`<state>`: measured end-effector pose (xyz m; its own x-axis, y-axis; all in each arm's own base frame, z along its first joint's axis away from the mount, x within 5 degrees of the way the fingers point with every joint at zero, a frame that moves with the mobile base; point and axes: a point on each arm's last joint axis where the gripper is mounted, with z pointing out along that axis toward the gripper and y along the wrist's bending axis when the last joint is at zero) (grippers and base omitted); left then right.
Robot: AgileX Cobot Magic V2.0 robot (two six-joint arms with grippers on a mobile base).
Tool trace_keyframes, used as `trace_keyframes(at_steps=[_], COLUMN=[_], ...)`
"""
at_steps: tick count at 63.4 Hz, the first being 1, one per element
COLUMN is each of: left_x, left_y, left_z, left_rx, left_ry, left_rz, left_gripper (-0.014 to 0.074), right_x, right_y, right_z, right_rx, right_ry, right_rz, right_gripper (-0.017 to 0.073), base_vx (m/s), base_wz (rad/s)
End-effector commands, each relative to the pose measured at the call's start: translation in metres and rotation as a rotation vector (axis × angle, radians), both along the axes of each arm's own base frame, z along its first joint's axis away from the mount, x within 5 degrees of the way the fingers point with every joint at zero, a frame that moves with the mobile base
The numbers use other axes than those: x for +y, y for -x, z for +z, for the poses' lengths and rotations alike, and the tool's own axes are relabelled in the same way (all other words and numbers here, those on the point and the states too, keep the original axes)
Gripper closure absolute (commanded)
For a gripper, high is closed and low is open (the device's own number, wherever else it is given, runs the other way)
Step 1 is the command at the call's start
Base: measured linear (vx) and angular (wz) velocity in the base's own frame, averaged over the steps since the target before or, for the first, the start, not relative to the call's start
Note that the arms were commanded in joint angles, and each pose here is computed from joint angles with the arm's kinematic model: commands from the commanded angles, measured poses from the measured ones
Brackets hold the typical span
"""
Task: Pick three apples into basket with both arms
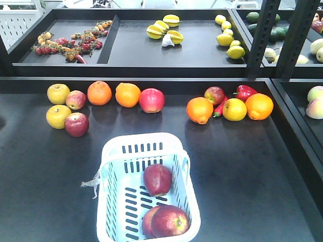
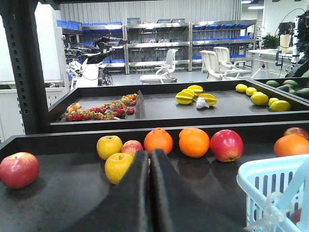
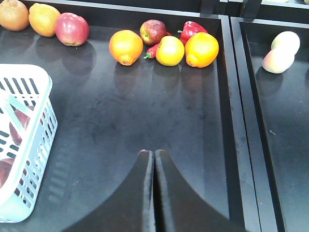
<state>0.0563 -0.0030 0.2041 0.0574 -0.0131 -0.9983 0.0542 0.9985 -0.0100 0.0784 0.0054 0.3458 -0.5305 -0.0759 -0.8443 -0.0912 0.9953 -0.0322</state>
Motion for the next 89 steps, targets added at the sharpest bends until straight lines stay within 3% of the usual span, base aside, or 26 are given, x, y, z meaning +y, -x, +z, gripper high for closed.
trace_keyframes(at_steps=[1,13,27,38,52,65,75,89], left_x=[0.000,0.000,0.000,0.000,0.000,0.000,0.000,0.000], left_y=[0.001,0.001,0.001,0.001,0.001,0.001,0.001,0.001], left_z=[0.000,0.000,0.000,0.000,0.000,0.000,0.000,0.000], left_rx=[-0.065,-0.065,-0.065,-0.065,-0.065,-0.064,-0.064,-0.064], left_ry=[0.019,0.019,0.019,0.019,0.019,0.019,0.019,0.019], left_rz=[-0.006,-0.006,-0.006,-0.006,-0.006,-0.006,-0.006,-0.006], left_gripper=[0.0601,0.0601,0.0601,0.0601,0.0601,0.0600,0.0600,0.0600], right_x=[-0.001,-0.001,-0.003,-0.004,-0.006,-0.006,-0.006,-0.006], right_y=[-0.002,0.005,0.030,0.031,0.031,0.023,0.024,0.024], right_z=[0.013,0.015,0.014,-0.040,-0.106,-0.136,-0.133,-0.133], right_rx=[-0.086,-0.123,-0.333,-0.484,-0.688,-0.746,-0.773,-0.773], right_ry=[0.012,0.031,0.057,0.057,-0.005,-0.081,-0.039,-0.038], right_rz=[-0.002,0.008,-0.018,-0.037,-0.070,-0.093,-0.079,-0.079], right_gripper=[0.0568,0.0568,0.0568,0.0568,0.0568,0.0568,0.0568,0.0568], base_vx=[0.00,0.00,0.00,0.00,0.00,0.00,0.00,0.00], base_wz=[0.00,0.00,0.00,0.00,0.00,0.00,0.00,0.00])
